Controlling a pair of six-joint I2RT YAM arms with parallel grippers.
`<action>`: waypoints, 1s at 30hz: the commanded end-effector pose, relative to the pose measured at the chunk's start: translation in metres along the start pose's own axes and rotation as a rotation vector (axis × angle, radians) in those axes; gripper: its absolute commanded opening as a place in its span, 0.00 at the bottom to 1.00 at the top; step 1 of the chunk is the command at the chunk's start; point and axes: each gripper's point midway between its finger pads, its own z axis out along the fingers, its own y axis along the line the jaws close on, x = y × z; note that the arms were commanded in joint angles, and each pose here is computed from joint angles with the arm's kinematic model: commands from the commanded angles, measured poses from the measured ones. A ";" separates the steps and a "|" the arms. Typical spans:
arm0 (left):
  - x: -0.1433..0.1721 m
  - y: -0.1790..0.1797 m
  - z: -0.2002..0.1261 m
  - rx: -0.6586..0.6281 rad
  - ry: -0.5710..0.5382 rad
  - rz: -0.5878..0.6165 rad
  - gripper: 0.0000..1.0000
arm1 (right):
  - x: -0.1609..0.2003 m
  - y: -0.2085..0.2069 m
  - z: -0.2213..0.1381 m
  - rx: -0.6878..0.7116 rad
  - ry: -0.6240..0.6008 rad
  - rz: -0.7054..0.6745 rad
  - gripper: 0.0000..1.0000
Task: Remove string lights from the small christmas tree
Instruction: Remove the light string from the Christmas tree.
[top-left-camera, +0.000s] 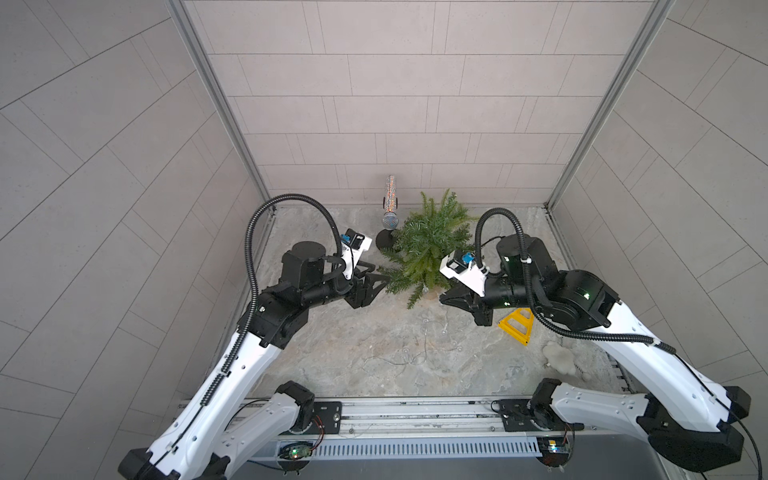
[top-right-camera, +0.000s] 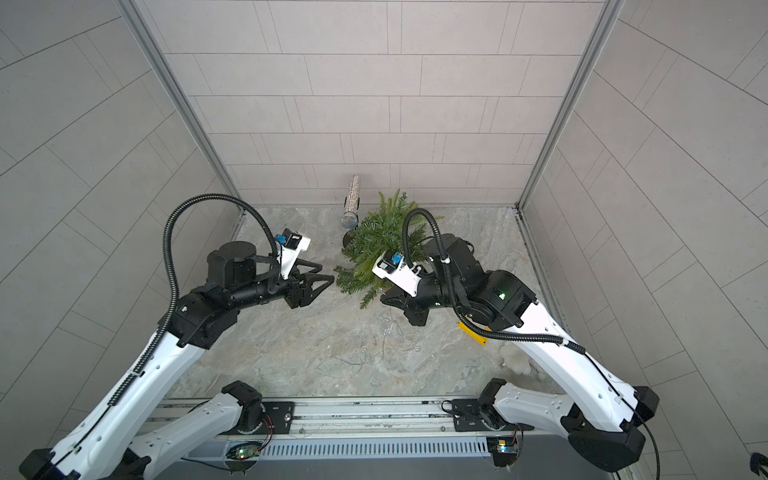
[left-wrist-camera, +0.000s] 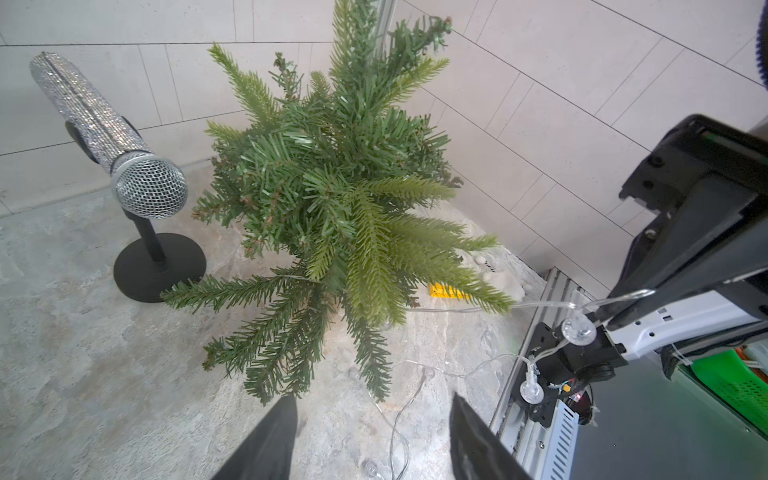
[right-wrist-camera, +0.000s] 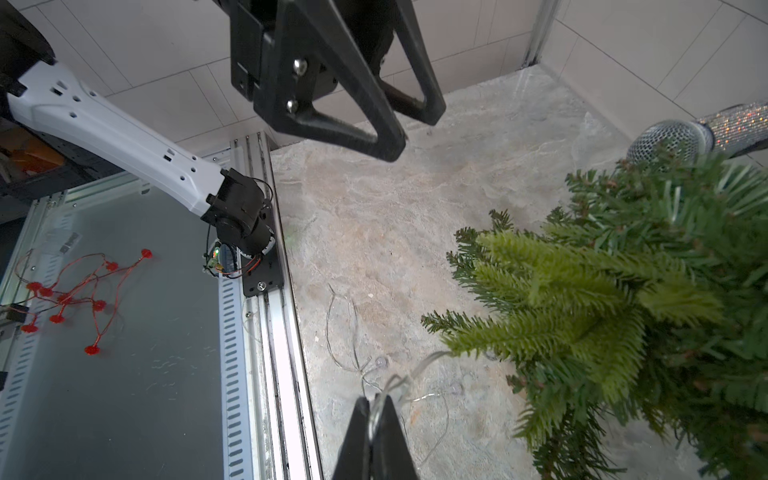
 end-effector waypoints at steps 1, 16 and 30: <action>-0.003 -0.014 -0.003 0.075 -0.008 0.049 0.62 | -0.013 0.010 -0.002 -0.056 -0.037 -0.038 0.00; -0.003 -0.015 0.003 0.103 0.008 0.066 0.62 | 0.005 0.016 0.007 -0.094 0.005 -0.015 0.00; 0.001 -0.018 0.005 0.128 0.027 0.071 0.62 | 0.029 0.015 0.013 -0.079 0.031 0.035 0.00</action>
